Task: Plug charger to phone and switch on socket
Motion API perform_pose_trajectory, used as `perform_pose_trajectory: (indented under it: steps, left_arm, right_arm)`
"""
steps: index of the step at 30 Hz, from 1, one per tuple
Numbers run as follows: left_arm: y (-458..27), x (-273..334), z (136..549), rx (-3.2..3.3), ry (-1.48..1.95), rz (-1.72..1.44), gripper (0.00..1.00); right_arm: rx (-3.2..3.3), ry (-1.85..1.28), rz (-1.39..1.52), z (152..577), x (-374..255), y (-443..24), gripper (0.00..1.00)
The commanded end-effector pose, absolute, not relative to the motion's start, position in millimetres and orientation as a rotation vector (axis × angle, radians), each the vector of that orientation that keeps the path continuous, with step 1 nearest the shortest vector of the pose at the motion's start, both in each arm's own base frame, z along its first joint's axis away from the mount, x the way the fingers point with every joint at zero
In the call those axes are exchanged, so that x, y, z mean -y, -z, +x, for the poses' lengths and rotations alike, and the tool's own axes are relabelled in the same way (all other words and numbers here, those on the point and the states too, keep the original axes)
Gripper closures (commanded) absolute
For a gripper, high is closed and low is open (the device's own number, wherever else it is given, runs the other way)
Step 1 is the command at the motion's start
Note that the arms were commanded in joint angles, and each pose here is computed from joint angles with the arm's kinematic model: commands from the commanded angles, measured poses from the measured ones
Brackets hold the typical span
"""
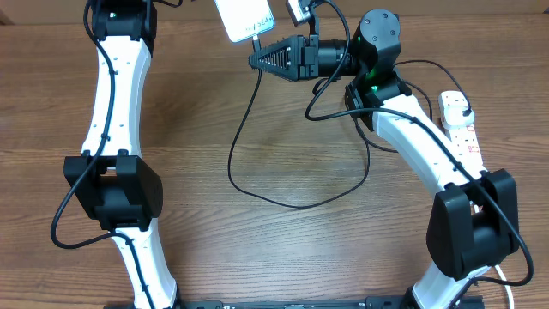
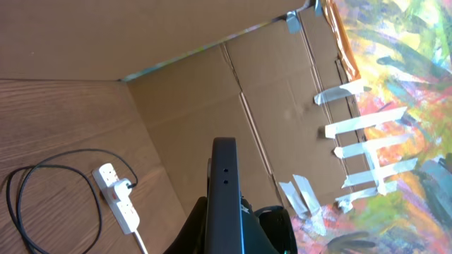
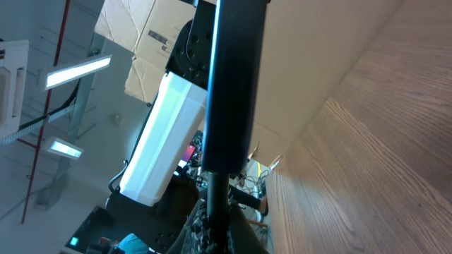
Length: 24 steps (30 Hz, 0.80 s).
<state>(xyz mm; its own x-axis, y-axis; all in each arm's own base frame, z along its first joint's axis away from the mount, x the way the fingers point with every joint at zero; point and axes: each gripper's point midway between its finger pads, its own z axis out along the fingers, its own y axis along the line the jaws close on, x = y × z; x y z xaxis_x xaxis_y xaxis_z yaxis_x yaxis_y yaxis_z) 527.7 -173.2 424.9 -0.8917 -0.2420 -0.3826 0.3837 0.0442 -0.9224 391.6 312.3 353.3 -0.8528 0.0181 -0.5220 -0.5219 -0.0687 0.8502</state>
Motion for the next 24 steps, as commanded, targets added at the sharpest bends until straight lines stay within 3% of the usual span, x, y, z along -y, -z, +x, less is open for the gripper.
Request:
perform_pose_trajectory:
  steps: [1, 24]
  left_arm:
    - [-432.8, 187.3, 498.4, -1.914, 1.933, 0.341, 0.94]
    - [-426.7, 188.2, 473.4, -1.954, 1.971, 0.533, 0.94]
  right_arm:
    - [-1.783, -1.944, -0.498, 396.1, -308.4, -375.1, 0.96]
    - [-1.793, -1.943, -0.495, 396.2, -308.6, -373.0, 0.96]
